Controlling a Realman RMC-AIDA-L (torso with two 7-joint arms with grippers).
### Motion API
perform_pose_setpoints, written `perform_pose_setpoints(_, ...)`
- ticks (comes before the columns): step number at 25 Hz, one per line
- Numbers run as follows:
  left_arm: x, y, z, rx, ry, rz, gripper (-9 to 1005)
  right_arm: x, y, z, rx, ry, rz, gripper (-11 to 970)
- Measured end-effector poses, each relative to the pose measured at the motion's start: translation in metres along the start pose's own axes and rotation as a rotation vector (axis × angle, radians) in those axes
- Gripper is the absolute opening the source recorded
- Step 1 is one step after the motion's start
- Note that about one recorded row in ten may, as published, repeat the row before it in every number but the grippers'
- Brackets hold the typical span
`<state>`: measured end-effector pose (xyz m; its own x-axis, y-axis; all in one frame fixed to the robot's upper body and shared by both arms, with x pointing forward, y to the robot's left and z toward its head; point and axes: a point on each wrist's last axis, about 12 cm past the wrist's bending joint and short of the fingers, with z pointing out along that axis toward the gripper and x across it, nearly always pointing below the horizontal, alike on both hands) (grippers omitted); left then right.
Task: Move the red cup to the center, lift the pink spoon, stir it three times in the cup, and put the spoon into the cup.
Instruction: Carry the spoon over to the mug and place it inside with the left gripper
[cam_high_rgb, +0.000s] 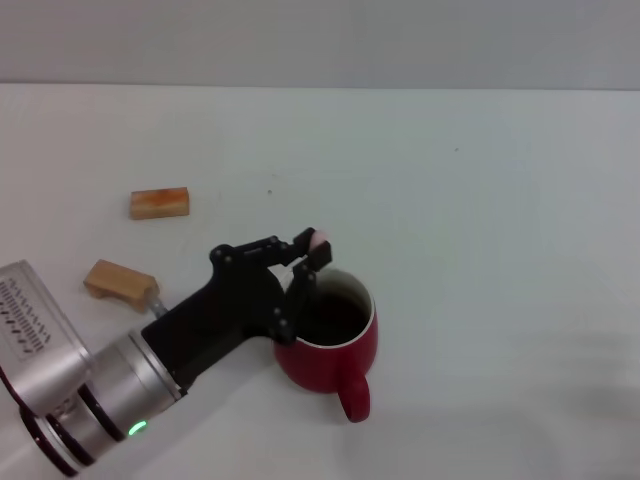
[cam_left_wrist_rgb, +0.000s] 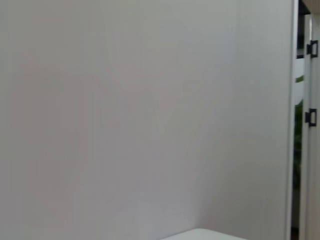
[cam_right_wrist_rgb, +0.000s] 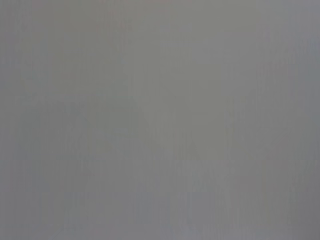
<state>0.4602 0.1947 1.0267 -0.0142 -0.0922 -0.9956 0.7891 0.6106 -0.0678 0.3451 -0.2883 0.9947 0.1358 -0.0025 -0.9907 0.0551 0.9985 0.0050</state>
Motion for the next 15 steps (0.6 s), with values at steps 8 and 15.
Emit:
perform_pose_setpoints(8,-0.003,0.012,0.015,0.017,0.017,0.032,176,0.000,0.000,-0.001,0.003,0.003,-0.001,327)
perform_pose_setpoints(15,-0.006,0.013,0.026,0.048,0.017,0.037,178,0.000,-0.001,-0.003,0.007,0.007,-0.001,326)
